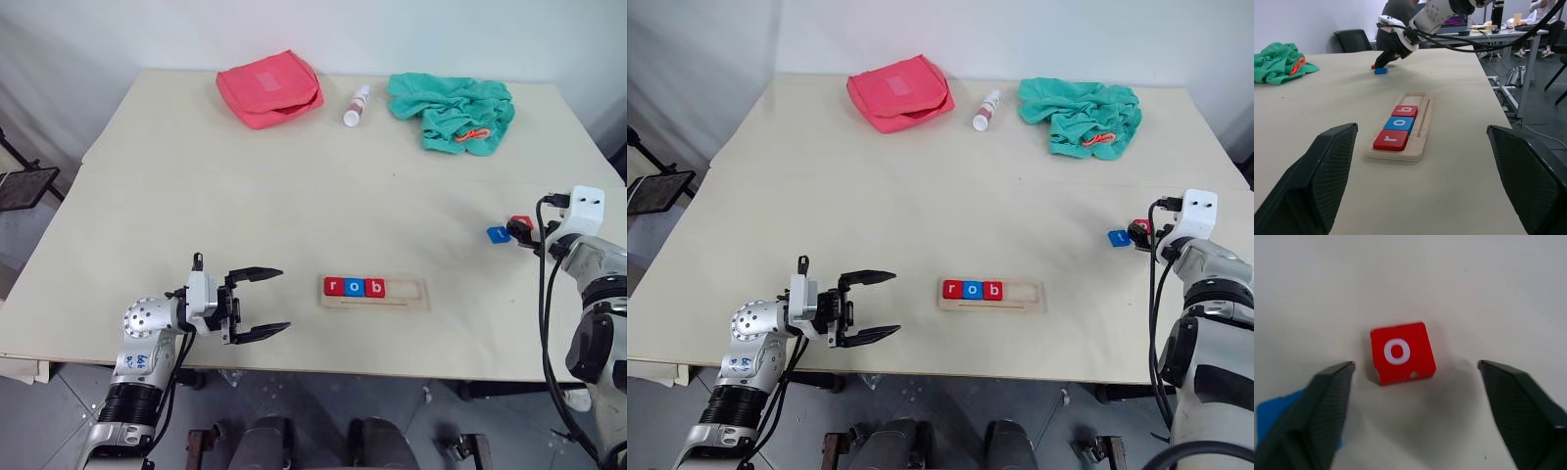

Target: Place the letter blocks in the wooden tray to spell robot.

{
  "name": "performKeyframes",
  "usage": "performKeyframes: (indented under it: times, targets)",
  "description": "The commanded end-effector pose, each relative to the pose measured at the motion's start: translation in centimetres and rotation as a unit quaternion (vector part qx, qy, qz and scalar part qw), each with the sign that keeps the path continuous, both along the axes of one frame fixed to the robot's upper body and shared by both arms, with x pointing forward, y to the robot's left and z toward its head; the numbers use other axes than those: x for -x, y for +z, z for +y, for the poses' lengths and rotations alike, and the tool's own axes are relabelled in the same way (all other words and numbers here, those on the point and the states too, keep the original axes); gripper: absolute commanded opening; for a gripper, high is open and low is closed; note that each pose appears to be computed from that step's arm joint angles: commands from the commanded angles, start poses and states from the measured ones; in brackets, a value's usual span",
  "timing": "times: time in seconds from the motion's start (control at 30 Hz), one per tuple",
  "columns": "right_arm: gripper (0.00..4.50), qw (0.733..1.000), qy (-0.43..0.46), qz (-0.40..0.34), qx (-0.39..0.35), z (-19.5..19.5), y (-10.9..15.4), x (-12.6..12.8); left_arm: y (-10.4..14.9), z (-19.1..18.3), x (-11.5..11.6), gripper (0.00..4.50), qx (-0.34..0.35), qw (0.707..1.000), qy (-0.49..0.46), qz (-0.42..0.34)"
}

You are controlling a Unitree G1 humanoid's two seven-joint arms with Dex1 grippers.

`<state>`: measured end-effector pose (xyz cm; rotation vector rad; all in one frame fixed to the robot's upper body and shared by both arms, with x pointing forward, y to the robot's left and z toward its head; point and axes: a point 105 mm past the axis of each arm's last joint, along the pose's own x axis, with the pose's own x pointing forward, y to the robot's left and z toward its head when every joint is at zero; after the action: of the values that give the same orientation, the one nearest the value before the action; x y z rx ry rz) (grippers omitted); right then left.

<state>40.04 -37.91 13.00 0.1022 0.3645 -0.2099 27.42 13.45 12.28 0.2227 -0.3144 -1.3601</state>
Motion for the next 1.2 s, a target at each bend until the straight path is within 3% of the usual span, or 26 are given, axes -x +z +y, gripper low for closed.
performKeyframes:
  times: [0.03,0.17,0.2,0.7,0.83,1.2]
  targets:
    - [2.87,1.0,-0.015,-0.002,0.007,-0.9,0.5,0.4,0.8,0.1,0.1,4.5,0.004,1.0,0.002,-0.019]
    - [1.51,1.0,-0.01,-0.007,0.008,-0.9,0.4,0.4,0.9,0.1,0.0,4.5,0.004,1.0,0.003,-0.02]
    - [1.46,1.0,-0.009,-0.007,0.009,-0.9,0.4,0.4,0.9,0.1,0.0,4.5,0.004,1.0,0.003,-0.02]
    - [1.46,0.998,0.043,-0.051,0.023,-0.1,2.1,0.7,0.8,0.0,-0.2,4.5,0.005,1.0,-0.005,-0.02]
    - [1.46,0.997,0.052,-0.053,0.027,0.8,2.3,2.5,0.8,0.0,-0.3,4.5,0.004,1.0,-0.013,-0.017]
    - [1.46,0.998,0.038,-0.039,0.029,6.2,2.4,11.7,0.1,1.0,-0.4,4.5,-0.011,0.999,-0.048,-0.003]
